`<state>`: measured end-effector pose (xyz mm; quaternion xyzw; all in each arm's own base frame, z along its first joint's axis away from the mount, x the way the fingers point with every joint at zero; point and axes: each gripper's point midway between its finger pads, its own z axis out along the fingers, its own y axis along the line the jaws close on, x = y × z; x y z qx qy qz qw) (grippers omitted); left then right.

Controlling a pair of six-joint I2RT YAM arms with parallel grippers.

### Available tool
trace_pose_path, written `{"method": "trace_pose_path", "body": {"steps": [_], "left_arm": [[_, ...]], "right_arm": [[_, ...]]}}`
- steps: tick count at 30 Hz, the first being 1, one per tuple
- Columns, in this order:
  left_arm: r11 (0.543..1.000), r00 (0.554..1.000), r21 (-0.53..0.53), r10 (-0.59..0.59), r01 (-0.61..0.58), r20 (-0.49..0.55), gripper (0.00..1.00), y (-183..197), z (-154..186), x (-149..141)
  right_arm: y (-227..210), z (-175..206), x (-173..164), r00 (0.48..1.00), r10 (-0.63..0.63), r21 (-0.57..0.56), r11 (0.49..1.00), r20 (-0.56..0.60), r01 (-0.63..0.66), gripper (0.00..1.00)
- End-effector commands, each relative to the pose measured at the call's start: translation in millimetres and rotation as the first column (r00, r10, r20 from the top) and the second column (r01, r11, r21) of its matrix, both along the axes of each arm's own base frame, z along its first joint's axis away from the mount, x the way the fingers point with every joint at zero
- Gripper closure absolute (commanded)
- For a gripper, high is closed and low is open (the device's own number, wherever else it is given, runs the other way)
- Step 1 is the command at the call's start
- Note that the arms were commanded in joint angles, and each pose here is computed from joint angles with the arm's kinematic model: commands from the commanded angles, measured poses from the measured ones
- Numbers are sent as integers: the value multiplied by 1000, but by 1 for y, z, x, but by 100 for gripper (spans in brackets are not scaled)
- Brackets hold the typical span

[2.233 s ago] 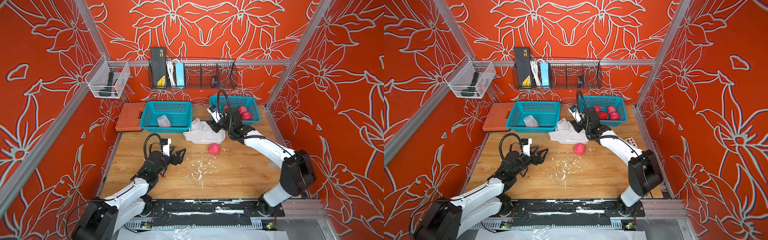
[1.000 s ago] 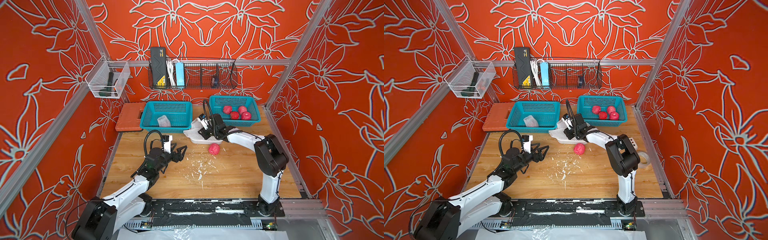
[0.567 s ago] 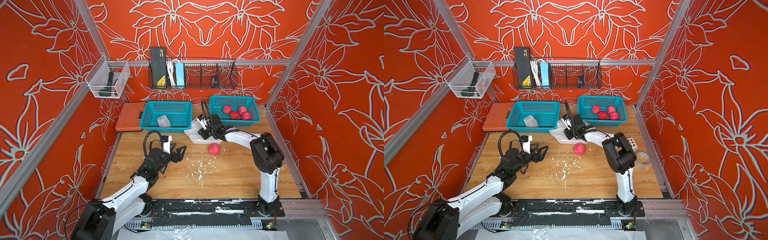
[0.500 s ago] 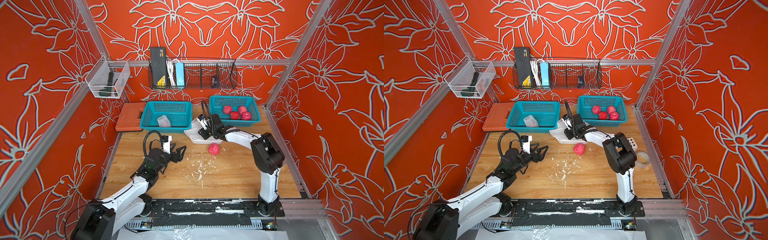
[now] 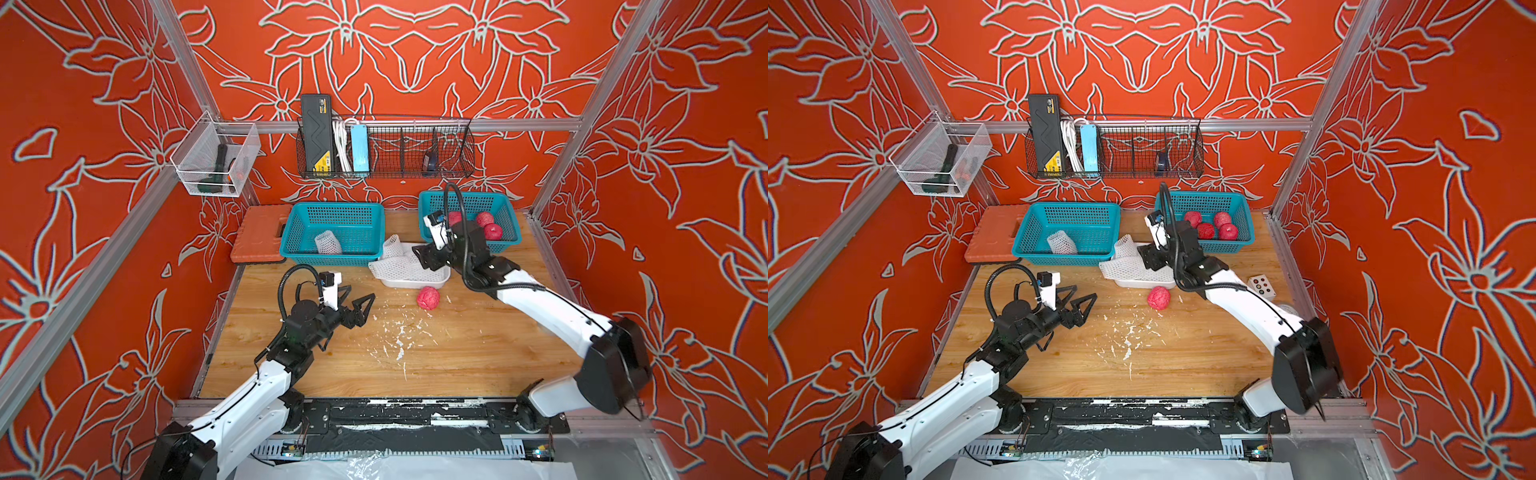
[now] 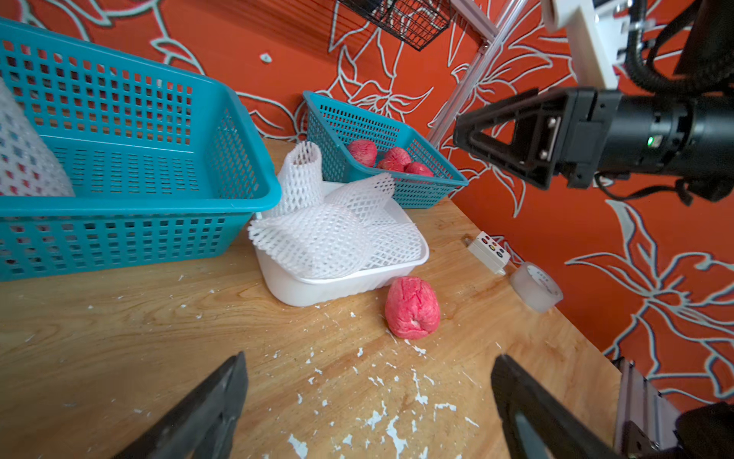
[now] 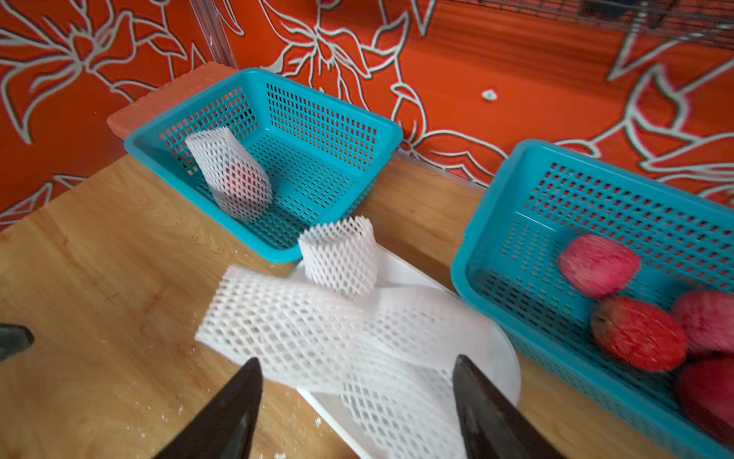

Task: Remove foam nets from apples
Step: Adjust the foam net in the storage box, then pick up the apple from the center of the board.

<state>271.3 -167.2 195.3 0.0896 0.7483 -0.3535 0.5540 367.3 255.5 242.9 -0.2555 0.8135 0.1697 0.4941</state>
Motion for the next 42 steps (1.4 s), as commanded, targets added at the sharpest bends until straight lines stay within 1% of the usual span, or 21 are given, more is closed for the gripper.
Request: {"method": "trace_pose_path", "body": {"steps": [1, 4, 5, 8, 10, 13, 18, 20, 29, 31, 36, 42], "left_arm": [[992, 992, 14, -126, 126, -5, 4, -27, 1, -22], [974, 977, 76, -213, 211, 12, 2, -57, -2, -44], [967, 970, 90, -242, 240, 18, 2, -66, -4, -51], [952, 955, 84, -297, 293, 27, 2, -80, -13, -62], [951, 953, 85, -301, 298, 26, 2, -83, -17, -61], [946, 952, 117, -306, 301, 26, 2, -87, -19, -56], [951, 959, 141, -283, 275, 36, 2, -85, -18, -51], [952, 960, 147, -276, 268, 37, 2, -83, -21, -51], [953, 964, 162, -265, 256, 33, 2, -80, -28, -51], [954, 964, 163, -262, 253, 36, 2, -79, -27, -51], [954, 967, 168, -255, 247, 28, 2, -78, -32, -50], [952, 964, 171, -263, 254, 29, 2, -76, -39, -54]], "right_arm": [[-35, -37, -23, 989, -122, 0, 992, -83, 122, 18], [-56, -64, -46, 981, -155, -8, 988, -120, 155, 14], [-60, -72, -51, 980, -163, -2, 986, -117, 164, 13], [-61, -97, -59, 981, -144, 10, 989, -131, 147, 10], [-57, -109, -58, 983, -128, 19, 991, -135, 132, 10], [-48, -128, -51, 982, -106, 10, 994, -154, 109, 9], [-34, -146, -43, 984, -67, 25, 997, -166, 72, 8], [-30, -154, -42, 981, -54, 24, 998, -188, 59, 8], [-22, -179, -37, 971, -40, 3, 999, -234, 41, 6], [-18, -183, -37, 970, -25, 8, 1000, -242, 28, 7], [-11, -185, -38, 969, 11, 24, 1000, -245, -6, 14], [-2, -187, -41, 964, 66, 53, 997, -258, -54, 27]]}}
